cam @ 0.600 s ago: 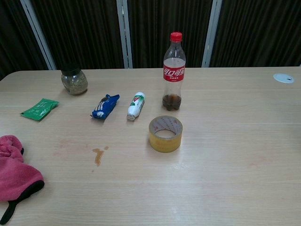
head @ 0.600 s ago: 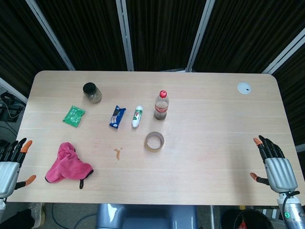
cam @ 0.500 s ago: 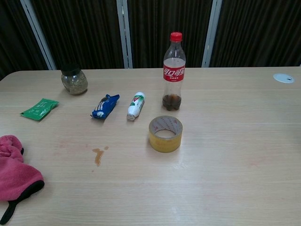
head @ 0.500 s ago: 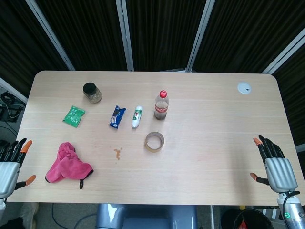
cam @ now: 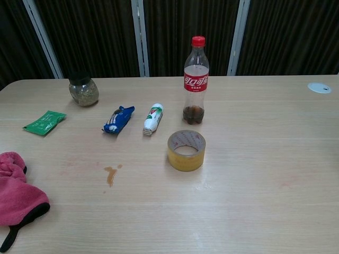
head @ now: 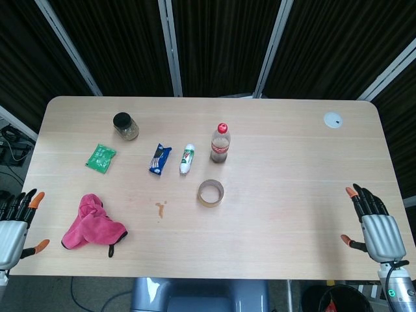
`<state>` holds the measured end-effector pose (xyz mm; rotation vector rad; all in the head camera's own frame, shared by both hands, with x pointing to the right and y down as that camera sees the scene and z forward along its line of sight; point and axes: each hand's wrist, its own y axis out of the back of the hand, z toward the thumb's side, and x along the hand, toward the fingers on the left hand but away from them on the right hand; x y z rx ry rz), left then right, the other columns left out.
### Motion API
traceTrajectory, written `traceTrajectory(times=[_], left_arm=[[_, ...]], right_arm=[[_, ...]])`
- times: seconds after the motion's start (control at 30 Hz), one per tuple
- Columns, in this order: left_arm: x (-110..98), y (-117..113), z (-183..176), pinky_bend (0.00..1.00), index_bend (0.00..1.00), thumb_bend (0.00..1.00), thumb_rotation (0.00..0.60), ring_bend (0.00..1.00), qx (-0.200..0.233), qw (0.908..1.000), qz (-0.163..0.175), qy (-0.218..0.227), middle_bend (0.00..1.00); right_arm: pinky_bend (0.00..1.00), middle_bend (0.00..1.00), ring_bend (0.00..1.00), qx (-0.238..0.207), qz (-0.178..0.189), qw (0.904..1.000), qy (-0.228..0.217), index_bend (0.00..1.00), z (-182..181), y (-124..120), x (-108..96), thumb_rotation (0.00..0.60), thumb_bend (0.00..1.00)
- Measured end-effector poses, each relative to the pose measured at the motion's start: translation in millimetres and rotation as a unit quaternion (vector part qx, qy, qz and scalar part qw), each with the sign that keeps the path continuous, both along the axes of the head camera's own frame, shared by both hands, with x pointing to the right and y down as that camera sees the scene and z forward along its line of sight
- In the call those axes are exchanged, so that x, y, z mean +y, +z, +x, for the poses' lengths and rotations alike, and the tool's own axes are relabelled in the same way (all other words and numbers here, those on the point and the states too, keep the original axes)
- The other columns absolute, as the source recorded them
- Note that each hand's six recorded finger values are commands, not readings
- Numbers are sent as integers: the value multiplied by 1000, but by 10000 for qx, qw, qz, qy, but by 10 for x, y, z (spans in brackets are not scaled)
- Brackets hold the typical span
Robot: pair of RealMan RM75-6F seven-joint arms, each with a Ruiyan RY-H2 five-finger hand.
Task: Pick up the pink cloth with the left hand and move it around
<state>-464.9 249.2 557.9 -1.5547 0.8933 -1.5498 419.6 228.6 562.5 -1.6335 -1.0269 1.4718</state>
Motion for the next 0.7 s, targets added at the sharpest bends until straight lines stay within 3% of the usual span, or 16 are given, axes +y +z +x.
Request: traceTrajectory(times=[0.2, 0.4, 0.7], left_arm=[[44, 59, -20, 0, 0, 0, 600, 0, -143, 9995, -272, 5, 0], [143, 182, 12, 0, 0, 0, 600, 0, -259, 9966, -786, -47, 0], [142, 483, 45, 0, 0, 0, 600, 0, -667, 9880, -1390, 10, 0]], right_arm=[[123, 0, 0, 1, -15, 10000, 9, 0, 2, 3, 1, 600, 4], [123, 0, 0, -36, -46, 10000, 61, 0, 8, 1, 10, 600, 4], [123, 0, 0, -55, -78, 9999, 95, 0, 7, -1, 18, 600, 4]])
